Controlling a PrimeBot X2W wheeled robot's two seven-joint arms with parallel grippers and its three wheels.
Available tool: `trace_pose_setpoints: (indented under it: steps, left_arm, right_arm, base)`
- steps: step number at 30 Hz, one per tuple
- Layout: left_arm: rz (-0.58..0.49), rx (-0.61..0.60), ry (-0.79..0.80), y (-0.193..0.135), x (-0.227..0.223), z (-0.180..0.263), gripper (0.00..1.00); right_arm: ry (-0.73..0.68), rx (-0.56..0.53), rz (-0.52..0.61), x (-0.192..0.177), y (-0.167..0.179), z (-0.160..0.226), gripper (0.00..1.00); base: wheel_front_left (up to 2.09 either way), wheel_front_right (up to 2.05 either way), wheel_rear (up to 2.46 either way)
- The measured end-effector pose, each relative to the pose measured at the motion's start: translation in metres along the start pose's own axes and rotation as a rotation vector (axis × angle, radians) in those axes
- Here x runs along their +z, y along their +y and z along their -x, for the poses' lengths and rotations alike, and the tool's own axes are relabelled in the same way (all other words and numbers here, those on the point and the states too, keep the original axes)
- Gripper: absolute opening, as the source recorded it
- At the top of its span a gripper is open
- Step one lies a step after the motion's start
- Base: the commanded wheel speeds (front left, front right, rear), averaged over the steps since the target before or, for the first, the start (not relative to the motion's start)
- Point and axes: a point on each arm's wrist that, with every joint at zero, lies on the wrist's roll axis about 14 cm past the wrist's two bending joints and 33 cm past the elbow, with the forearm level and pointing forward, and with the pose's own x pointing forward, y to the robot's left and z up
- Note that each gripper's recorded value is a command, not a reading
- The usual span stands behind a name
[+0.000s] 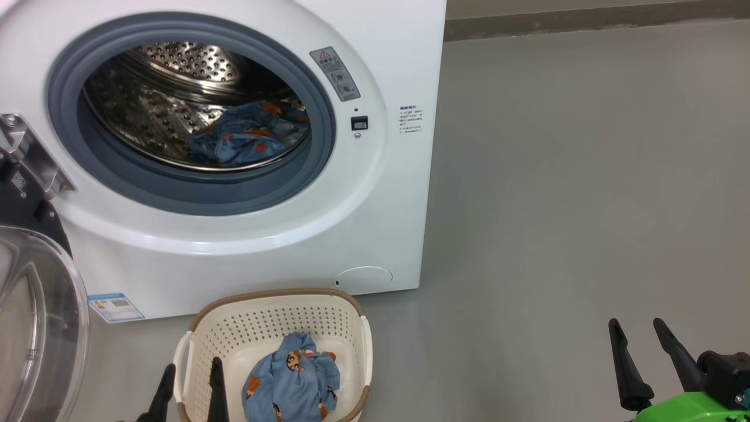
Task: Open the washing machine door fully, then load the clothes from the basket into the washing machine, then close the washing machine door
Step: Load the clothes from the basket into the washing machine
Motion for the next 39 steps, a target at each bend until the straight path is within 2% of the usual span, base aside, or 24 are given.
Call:
trace_pose_setpoints:
  steps: [20,27,32,39]
  left_arm:
    - [0.004,-0.005,0.034,-0.004,-0.011,0.004,1.0]
    - [-0.003,-0.034,0.153,-0.01,-0.042,-0.007,1.0]
    - [0.001,-0.066,0.2,-0.021,-0.054,-0.027,1.0]
    - [-0.009,-0.134,0.375,-0.037,-0.095,-0.069,1.0]
  right_arm:
    - [-0.001,0.008,0.0,0.001,0.003,0.001,1.0]
    - [0.032,-0.005,0.001,-0.008,-0.001,-0.004,1.0]
    - [0.051,-0.015,-0.002,-0.013,-0.003,-0.01,1.0]
    - [0.063,-0.021,-0.003,-0.016,-0.005,-0.035,1.0]
  base:
    - [0.0,0.0,0.0]
    - [0.0,0.0,0.0]
    - [0.0,0.0,0.0]
    - [0.0,0.0,0.0]
